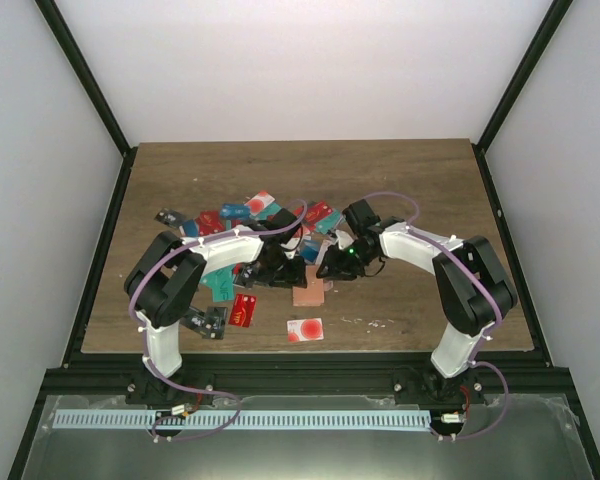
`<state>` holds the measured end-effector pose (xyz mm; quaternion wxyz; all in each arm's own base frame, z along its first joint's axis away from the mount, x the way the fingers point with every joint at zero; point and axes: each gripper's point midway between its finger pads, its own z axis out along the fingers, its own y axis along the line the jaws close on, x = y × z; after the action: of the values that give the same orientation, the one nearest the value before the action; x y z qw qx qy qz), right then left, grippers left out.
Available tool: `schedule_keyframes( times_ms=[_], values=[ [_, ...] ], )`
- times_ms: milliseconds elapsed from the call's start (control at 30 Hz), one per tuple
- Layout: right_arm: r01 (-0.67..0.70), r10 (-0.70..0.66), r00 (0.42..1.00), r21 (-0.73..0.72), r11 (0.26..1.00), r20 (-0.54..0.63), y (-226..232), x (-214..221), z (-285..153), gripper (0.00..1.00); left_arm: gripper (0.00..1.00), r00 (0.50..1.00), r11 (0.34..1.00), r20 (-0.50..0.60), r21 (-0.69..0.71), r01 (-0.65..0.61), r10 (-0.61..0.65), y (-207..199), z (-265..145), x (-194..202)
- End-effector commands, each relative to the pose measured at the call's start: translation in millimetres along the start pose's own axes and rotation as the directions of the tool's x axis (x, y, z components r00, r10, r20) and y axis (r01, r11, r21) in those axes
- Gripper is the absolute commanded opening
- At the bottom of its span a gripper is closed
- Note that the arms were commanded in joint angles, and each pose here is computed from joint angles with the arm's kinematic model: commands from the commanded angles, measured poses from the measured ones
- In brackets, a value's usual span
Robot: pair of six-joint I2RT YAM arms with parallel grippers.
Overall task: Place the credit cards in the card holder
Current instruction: Close the card holder at the center of the board.
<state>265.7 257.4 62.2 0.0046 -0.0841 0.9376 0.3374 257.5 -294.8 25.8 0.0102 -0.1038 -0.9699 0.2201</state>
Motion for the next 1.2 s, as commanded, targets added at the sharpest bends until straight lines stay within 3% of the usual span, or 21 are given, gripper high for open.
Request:
schedule_keyframes(
  times_ms=[0, 267, 433, 967, 1167],
  values=[
    [0.044, -0.046, 0.998, 0.056, 0.997, 0.030, 3.6, -5.2, -11.0, 0.37, 0.43, 1.000, 1.000, -0.011, 0.004, -0.026, 0.026, -4.1, 4.3, -0.1],
    [0.064, -0.071, 0.995, 0.094, 0.993, 0.075, 4.5, -2.9, -27.3, 0.45, 0.43, 0.999, 1.000, -0.013, 0.007, -0.029, 0.029, -4.2, 5.0, 0.4],
    [0.071, -0.086, 0.991, 0.144, 0.987, 0.105, -1.0, -0.1, -36.7, 0.46, 0.43, 0.999, 1.000, -0.013, 0.005, -0.030, 0.030, -3.7, 4.7, 1.4],
    [0.057, -0.060, 0.998, 0.093, 0.994, 0.031, -13.1, 14.8, -9.4, 0.31, 0.43, 0.999, 0.999, -0.015, 0.008, -0.033, 0.033, -4.4, 5.3, 2.0],
    [0.055, -0.057, 0.998, 0.093, 0.994, 0.027, -13.0, 11.6, -7.0, 0.20, 0.43, 0.999, 0.999, -0.019, 0.006, -0.032, 0.032, -3.8, 6.3, 2.7]
  ],
)
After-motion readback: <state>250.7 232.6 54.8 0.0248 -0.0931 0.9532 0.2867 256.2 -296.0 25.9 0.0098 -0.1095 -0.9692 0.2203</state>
